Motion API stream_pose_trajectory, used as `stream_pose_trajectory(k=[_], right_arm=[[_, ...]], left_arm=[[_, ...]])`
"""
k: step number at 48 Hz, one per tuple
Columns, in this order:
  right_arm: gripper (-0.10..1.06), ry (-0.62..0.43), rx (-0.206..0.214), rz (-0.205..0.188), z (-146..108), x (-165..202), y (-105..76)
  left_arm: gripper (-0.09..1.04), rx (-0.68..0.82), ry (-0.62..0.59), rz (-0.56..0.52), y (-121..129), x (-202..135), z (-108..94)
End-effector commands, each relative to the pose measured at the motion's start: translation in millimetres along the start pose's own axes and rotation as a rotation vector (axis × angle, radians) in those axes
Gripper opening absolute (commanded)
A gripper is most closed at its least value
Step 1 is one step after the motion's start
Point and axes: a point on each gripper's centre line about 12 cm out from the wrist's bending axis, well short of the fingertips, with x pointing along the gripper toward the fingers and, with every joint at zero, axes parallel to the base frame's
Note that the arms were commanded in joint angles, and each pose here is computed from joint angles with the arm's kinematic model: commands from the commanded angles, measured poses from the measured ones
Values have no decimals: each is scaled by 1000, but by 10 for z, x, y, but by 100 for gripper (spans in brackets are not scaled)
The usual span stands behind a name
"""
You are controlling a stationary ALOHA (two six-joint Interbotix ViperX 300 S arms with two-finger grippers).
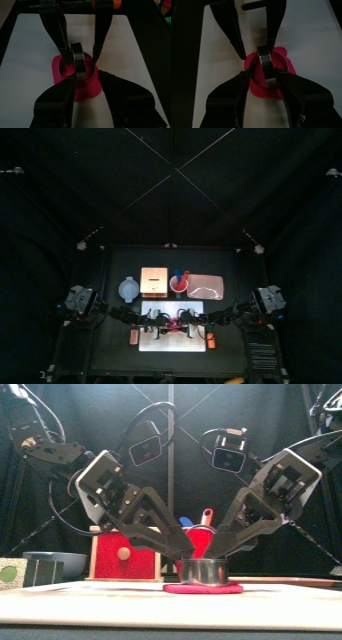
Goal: Get the cutter from the drawer then cut the dough then place the extra dough in the bowl
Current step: Cut the dough
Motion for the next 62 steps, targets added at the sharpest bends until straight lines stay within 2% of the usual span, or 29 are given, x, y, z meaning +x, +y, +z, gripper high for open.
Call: stream_pose_trajectory(k=[1,10,13,22,29,36,41,48,55,62], right_arm=[[80,-68,-3,22,256,-84,61],[80,-75,-26,24,387,-74,37],[80,-65,-33,21,416,-65,18],[80,-25,-54,-1,484,-42,-105],[80,8,-47,-16,569,-25,-175],[80,59,-47,-13,637,-26,-147],[80,100,-39,-8,677,-32,-109],[80,143,-30,-6,765,-44,-88],[80,187,-26,-7,810,-54,-85],[80,210,-17,-6,818,-43,-76]], left_arm=[[78,16,-81,5,36,-82,255],[78,80,-138,21,106,-153,481],[78,93,-134,20,102,-167,474],[78,87,-91,31,143,-205,288],[76,88,-79,38,151,-246,171],[72,97,-114,59,181,-268,69],[63,108,-142,71,183,-256,-1],[54,124,-118,72,164,-136,-140],[53,131,-93,70,146,-8,-229],[52,133,-96,67,128,31,-222]])
